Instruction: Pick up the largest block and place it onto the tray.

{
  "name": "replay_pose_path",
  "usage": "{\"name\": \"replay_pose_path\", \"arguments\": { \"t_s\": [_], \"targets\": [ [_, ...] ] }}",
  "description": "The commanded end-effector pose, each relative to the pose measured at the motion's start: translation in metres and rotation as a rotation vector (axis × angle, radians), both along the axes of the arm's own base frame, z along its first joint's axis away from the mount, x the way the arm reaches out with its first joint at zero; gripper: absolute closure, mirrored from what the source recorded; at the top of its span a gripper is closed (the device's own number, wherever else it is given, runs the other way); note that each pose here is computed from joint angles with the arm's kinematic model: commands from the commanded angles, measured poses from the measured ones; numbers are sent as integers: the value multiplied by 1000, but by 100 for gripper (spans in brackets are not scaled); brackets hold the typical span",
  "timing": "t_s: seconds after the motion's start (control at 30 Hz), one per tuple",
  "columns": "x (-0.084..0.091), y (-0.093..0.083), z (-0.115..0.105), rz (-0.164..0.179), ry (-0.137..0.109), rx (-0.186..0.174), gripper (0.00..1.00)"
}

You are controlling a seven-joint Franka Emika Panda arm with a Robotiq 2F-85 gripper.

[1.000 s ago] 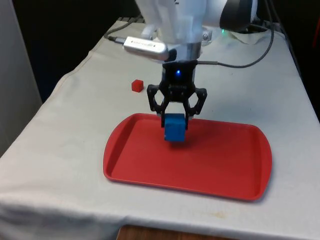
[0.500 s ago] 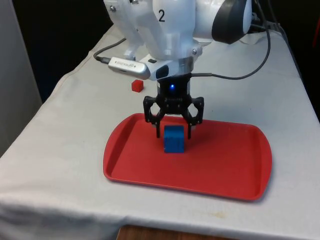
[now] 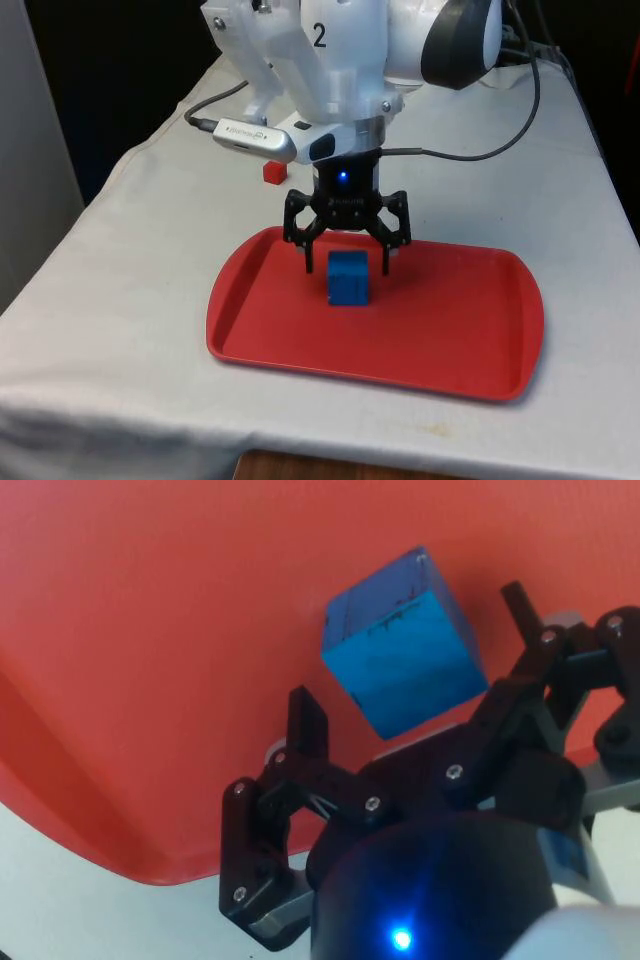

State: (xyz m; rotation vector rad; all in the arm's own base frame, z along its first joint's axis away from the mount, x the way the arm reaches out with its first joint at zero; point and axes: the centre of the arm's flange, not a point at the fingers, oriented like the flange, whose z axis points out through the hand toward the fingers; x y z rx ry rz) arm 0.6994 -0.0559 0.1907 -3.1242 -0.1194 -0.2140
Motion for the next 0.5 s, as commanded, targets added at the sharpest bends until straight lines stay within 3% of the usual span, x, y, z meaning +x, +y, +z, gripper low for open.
{"name": "replay_pose_path", "arguments": {
  "t_s": [0.0, 0.27, 0.3, 0.47],
  "targets": [
    [0, 0, 0, 0, 0, 0, 0],
    [2, -2, 26, -4, -5, -1, 0],
    [4, -2, 21, -1, -12, 2, 0],
    [0, -5, 46, -10, -8, 7, 0]
  ]
}}
